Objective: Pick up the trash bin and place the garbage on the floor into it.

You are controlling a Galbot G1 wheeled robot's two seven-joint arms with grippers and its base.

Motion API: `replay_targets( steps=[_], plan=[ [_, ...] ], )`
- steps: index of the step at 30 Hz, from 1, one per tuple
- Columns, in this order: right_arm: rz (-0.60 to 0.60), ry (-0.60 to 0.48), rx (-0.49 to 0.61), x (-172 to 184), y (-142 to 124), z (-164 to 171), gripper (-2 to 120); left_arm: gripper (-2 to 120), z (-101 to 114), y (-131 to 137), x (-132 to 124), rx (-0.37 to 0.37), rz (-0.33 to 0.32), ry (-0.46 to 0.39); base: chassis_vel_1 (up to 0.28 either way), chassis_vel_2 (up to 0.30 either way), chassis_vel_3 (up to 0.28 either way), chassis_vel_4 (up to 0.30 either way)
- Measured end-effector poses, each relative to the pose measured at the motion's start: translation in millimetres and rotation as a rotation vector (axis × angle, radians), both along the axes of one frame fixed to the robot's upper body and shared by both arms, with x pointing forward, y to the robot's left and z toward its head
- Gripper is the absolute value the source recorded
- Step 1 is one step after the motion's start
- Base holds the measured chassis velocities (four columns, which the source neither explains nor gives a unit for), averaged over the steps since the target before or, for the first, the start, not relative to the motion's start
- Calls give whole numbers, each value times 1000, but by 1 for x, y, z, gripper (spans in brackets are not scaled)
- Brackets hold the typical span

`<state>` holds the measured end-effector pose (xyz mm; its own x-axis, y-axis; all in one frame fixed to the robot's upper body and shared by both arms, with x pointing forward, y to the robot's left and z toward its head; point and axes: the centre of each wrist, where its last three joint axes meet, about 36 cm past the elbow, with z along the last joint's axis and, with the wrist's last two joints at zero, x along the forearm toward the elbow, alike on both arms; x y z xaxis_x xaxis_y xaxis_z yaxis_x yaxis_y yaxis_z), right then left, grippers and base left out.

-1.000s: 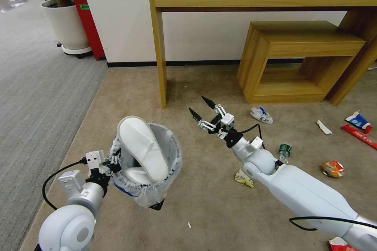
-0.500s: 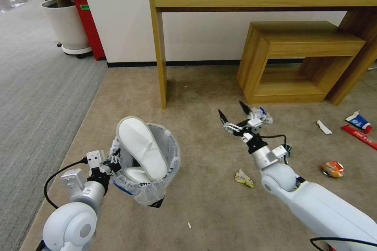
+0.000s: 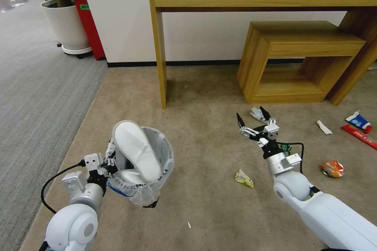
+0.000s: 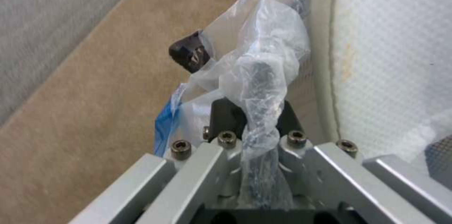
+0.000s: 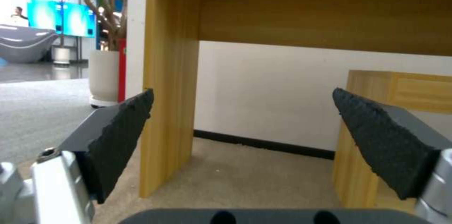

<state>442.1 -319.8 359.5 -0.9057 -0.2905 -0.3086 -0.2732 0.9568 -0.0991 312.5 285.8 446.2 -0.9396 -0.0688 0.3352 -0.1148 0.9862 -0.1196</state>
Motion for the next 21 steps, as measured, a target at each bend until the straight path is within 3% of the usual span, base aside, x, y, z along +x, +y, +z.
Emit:
replay_targets(
  steps=[6, 21],
  plan=[
    [-17, 21, -10, -3, -6, -7, 93, 2, -1, 4, -9, 11, -52, -23, 0, 0, 0, 0],
    [-20, 32, -23, -5, -14, -9, 92, 2, -5, 5, -15, -7, -41, -47, 0, 0, 0, 0]
  ],
)
